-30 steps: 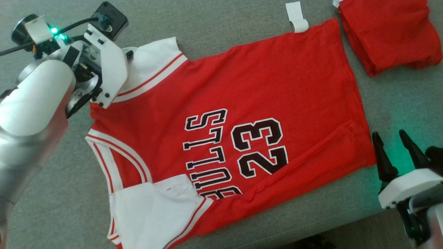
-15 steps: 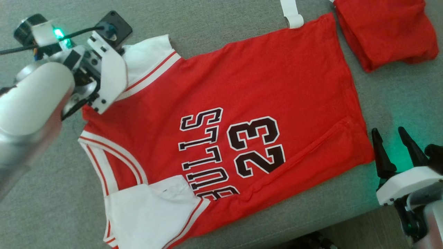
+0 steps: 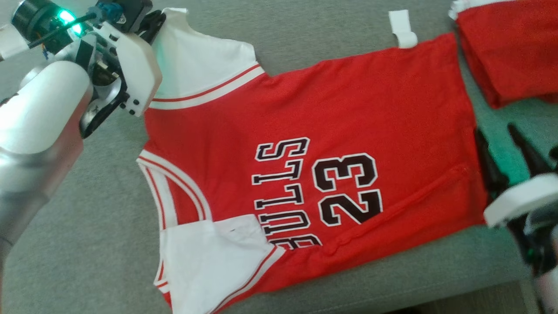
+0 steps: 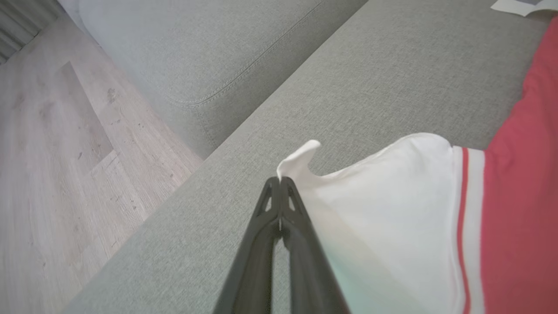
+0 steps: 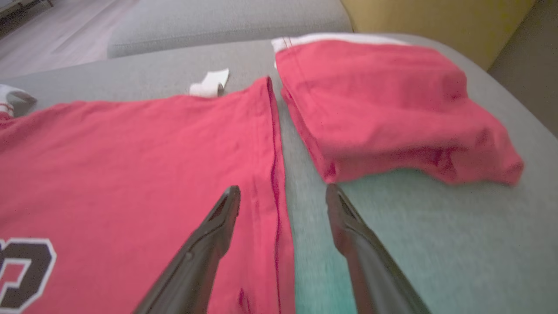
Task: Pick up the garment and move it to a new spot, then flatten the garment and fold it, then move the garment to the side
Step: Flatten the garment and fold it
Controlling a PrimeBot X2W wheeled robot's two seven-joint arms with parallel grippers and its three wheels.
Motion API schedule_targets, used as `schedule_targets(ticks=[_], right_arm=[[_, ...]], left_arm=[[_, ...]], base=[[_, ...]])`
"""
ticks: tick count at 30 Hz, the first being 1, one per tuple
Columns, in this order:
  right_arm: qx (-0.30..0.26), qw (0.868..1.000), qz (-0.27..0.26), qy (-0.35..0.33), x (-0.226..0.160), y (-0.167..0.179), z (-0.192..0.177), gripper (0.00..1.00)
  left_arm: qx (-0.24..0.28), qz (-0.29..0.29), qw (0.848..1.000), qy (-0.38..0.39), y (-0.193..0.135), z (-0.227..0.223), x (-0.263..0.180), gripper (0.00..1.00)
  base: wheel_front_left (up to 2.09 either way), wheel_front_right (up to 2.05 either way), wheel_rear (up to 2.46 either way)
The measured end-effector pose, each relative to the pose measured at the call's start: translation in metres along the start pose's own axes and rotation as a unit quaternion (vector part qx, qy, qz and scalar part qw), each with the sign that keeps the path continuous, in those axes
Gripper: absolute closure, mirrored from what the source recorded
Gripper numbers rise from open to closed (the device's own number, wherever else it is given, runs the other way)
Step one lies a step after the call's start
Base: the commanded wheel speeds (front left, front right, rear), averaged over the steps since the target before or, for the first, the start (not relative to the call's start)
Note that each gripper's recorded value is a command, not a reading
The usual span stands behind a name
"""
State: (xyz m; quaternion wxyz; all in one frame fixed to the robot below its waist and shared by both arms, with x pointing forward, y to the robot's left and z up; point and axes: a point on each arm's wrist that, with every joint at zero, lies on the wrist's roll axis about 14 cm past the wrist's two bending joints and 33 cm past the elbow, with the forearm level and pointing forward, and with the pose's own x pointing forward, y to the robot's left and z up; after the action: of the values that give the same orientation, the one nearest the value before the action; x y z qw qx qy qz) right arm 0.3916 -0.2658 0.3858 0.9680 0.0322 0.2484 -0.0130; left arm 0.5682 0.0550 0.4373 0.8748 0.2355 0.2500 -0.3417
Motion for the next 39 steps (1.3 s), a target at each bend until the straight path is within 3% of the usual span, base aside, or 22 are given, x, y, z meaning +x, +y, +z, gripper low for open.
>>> schedule_targets(ticks=[5, 11, 21, 27, 28, 29, 30, 32, 33, 39], right_arm=[[-0.026, 0.999, 0.033, -0.018, 0.022, 0.015, 0.033, 0.0], [-0.03, 0.997, 0.063, 0.028, 0.047, 0.032, 0.025, 0.0], [-0.036, 0.994, 0.058, 0.084, 0.095, 0.027, 0.053, 0.0], [-0.027, 0.993, 0.057, 0.104, 0.109, 0.028, 0.051, 0.0], [-0.028, 0.992, 0.057, 0.106, 0.11, 0.029, 0.05, 0.03], [-0.029, 0.992, 0.057, 0.109, 0.111, 0.029, 0.048, 0.24], [-0.03, 0.992, 0.057, 0.112, 0.112, 0.029, 0.047, 0.53], [-0.032, 0.992, 0.058, 0.111, 0.113, 0.03, 0.046, 0.91], [-0.034, 0.992, 0.059, 0.109, 0.114, 0.031, 0.047, 1.0], [-0.032, 0.994, 0.061, 0.08, 0.123, 0.032, 0.057, 1.0]], left_arm=[[-0.036, 0.011, 0.999, 0.016, 0.006, -0.014, -0.007, 1.0], [-0.052, 0.009, 0.998, 0.021, 0.004, -0.026, 0.0, 1.0], [-0.048, 0.012, 0.999, 0.013, 0.009, -0.026, -0.002, 1.0], [-0.052, 0.013, 0.999, 0.01, 0.01, -0.026, -0.002, 1.0], [-0.053, 0.013, 0.998, 0.01, 0.009, -0.026, -0.001, 1.0], [-0.053, 0.013, 0.998, 0.01, 0.009, -0.027, -0.001, 1.0], [-0.052, 0.013, 0.999, 0.01, 0.009, -0.027, 0.0, 1.0], [-0.052, 0.013, 0.998, 0.011, 0.009, -0.028, 0.0, 1.0], [-0.051, 0.012, 0.999, 0.01, 0.01, -0.028, 0.0, 1.0], [-0.051, 0.017, 0.999, 0.001, 0.015, -0.029, 0.004, 1.0]], base=[[0.0, 0.0, 0.0], [0.0, 0.0, 0.0], [0.0, 0.0, 0.0], [0.0, 0.0, 0.0], [0.0, 0.0, 0.0], [0.0, 0.0, 0.0], [0.0, 0.0, 0.0], [0.0, 0.0, 0.0], [0.0, 0.0, 0.0], [0.0, 0.0, 0.0]])
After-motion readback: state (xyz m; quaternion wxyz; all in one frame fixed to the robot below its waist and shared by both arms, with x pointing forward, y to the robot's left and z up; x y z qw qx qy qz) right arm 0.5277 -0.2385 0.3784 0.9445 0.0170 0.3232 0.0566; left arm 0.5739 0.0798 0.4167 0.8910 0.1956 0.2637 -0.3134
